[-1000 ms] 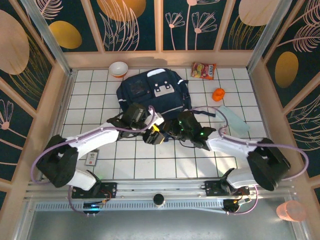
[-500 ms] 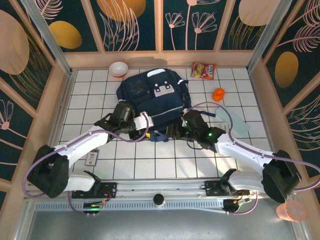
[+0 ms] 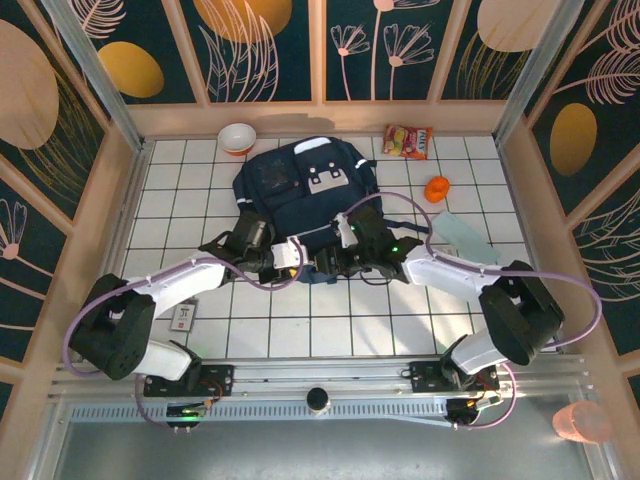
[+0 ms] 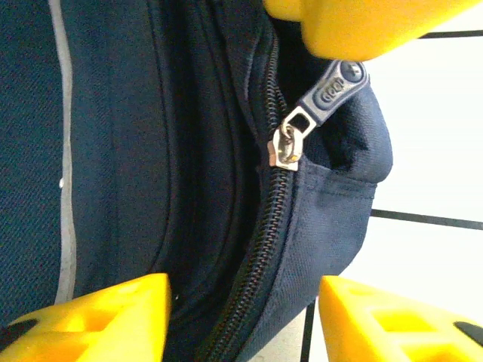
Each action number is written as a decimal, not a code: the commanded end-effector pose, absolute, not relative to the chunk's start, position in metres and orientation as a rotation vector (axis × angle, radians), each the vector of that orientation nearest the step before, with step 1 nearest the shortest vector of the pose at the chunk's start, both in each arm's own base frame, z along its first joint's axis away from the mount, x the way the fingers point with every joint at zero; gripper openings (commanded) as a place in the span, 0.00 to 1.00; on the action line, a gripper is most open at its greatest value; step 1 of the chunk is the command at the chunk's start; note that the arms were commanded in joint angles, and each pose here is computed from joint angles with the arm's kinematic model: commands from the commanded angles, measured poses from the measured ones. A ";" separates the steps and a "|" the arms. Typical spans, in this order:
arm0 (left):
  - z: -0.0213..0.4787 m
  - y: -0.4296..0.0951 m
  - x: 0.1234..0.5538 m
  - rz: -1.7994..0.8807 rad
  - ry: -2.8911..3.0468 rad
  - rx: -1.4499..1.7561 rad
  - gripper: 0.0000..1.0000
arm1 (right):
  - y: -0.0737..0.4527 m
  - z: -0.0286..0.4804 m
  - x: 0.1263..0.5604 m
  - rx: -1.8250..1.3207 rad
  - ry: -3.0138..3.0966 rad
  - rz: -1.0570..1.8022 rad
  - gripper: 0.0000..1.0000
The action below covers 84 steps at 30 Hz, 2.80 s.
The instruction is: Pack the student bag
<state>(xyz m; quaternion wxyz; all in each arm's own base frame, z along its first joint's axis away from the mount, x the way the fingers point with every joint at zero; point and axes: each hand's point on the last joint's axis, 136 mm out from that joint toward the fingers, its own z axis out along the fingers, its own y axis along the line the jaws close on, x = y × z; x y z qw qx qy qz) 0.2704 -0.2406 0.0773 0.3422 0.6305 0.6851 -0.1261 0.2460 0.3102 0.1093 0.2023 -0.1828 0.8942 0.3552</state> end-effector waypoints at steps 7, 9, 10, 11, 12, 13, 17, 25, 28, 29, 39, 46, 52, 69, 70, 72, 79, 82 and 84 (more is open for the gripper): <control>0.082 -0.252 0.268 -0.404 1.734 1.640 0.46 | 0.319 0.109 0.251 -0.625 2.468 0.989 0.45; 0.084 -0.253 0.268 -0.407 1.730 1.627 0.45 | 0.322 0.105 0.250 -0.638 2.473 1.005 0.44; 0.086 -0.253 0.269 -0.408 1.726 1.618 0.45 | 0.323 0.103 0.250 -0.641 2.479 1.011 0.44; 0.088 -0.254 0.270 -0.407 1.721 1.612 0.44 | 0.323 0.101 0.249 -0.645 2.484 1.010 0.44; 0.089 -0.254 0.270 -0.408 1.719 1.605 0.43 | 0.323 0.100 0.250 -0.647 2.487 1.009 0.43; 0.090 -0.255 0.270 -0.409 1.717 1.601 0.41 | 0.324 0.098 0.249 -0.650 2.492 1.007 0.43; 0.089 -0.256 0.270 -0.421 1.718 1.597 0.38 | 0.325 0.095 0.250 -0.651 2.496 1.005 0.43; 0.075 -0.256 0.268 -0.444 1.756 1.630 0.38 | 0.327 0.089 0.242 -0.676 2.525 1.023 0.41; 0.070 -0.256 0.266 -0.459 1.769 1.638 0.31 | 0.326 0.094 0.240 -0.671 2.510 1.046 0.41; 0.069 -0.256 0.265 -0.465 1.769 1.638 0.27 | 0.325 0.096 0.240 -0.666 2.507 1.052 0.41; 0.080 -0.262 0.264 -0.510 1.737 1.611 0.03 | 0.323 0.097 0.232 -0.657 2.505 1.110 0.41; 0.092 -0.268 0.263 -0.549 1.708 1.581 0.02 | 0.322 0.092 0.233 -0.630 2.522 1.088 0.40; 0.102 -0.274 0.261 -0.597 1.675 1.561 0.00 | 0.319 0.086 0.242 -0.596 2.540 1.021 0.38; 0.109 -0.269 0.273 -0.512 1.690 1.520 0.00 | 0.299 0.084 0.264 -0.422 2.576 0.789 0.03; 0.104 -0.264 0.276 -0.470 1.716 1.522 0.00 | 0.292 0.085 0.266 -0.401 2.582 0.770 0.00; 0.096 -0.251 0.282 -0.387 1.766 1.516 0.00 | 0.273 0.086 0.267 -0.356 2.594 0.736 0.00; 0.085 -0.218 0.294 -0.203 1.862 1.454 0.00 | 0.222 0.078 0.267 -0.257 2.647 0.691 0.00; 0.084 -0.212 0.293 -0.183 1.881 1.442 0.00 | 0.240 0.085 0.262 -0.312 2.623 0.785 0.00; 0.091 -0.218 0.287 -0.248 1.885 1.444 0.08 | 0.260 0.095 0.257 -0.368 2.582 0.868 0.00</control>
